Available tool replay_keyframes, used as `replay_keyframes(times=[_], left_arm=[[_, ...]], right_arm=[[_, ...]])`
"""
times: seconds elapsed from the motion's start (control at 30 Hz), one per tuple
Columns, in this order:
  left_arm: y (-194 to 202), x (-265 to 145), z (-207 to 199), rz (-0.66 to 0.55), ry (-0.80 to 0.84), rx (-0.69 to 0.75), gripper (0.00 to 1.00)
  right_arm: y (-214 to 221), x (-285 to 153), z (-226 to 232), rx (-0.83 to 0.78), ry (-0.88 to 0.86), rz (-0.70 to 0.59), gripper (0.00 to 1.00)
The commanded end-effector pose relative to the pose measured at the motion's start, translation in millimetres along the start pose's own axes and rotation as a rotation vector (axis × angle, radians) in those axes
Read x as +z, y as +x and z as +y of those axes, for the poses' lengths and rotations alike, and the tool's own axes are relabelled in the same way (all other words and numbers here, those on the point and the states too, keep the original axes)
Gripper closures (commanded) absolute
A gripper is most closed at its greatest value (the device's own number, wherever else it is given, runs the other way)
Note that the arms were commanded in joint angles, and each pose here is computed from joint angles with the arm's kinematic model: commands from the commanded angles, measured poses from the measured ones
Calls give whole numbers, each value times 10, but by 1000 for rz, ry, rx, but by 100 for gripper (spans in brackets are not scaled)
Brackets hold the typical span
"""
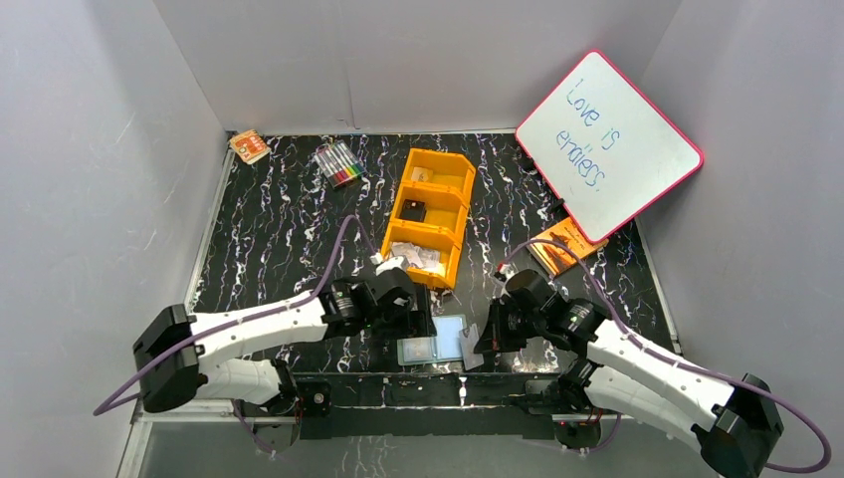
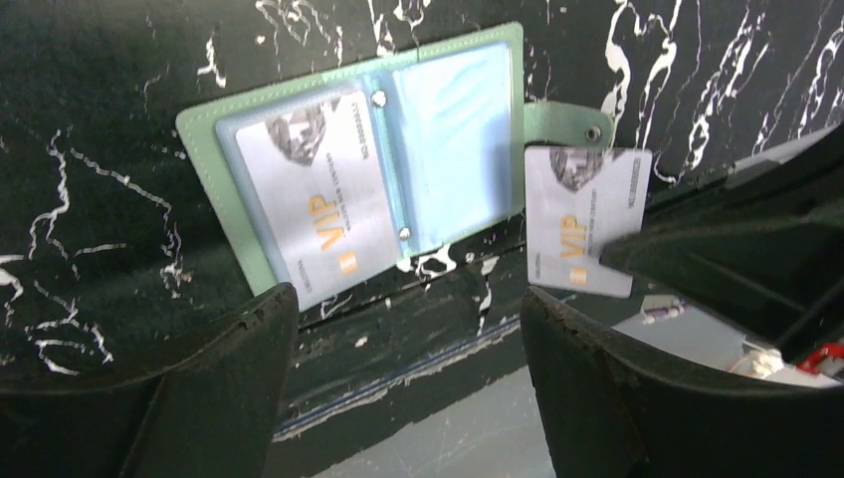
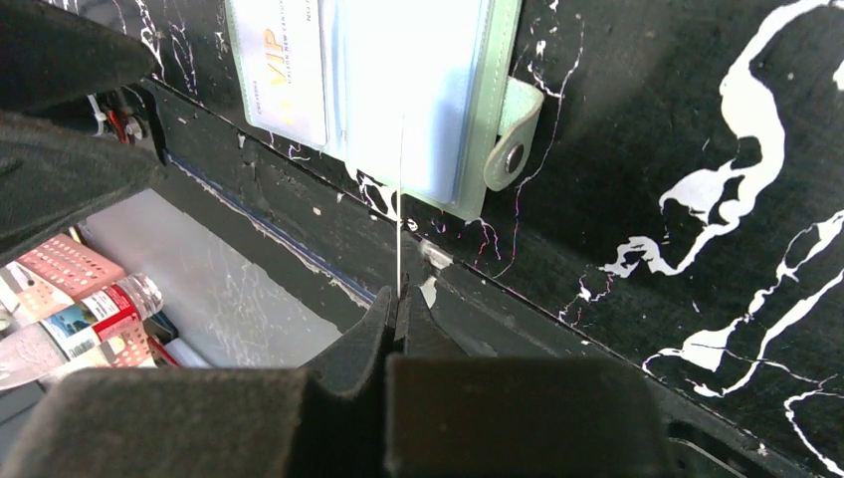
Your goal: Put the credit cards into the card holder
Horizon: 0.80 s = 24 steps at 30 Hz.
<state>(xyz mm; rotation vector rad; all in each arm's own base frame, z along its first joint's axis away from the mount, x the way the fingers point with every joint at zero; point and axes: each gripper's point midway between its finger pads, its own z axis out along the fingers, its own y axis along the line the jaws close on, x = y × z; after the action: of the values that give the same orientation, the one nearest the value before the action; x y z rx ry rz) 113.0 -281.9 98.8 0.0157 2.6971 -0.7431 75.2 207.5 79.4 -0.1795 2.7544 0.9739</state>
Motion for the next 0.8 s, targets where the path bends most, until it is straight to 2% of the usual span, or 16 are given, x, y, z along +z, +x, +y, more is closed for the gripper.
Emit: replay_keyframes(times=[0.0,0.33,0.6,0.77], left_arm=[[-212,77,-245,-64,-8,1,23],[-125,473,-426,6,-68,68,32],[-55,733,-300,42,-144,103,42],[-14,847,-188,60,-196,127,44]], right_arm=[[-23,-29,79,38,-49,-25,100],[117,9,-94,67,-20,-2,100],[115,-34,-105,72,-14,-17,100],[58,-127,-90,62,1,-51,100]])
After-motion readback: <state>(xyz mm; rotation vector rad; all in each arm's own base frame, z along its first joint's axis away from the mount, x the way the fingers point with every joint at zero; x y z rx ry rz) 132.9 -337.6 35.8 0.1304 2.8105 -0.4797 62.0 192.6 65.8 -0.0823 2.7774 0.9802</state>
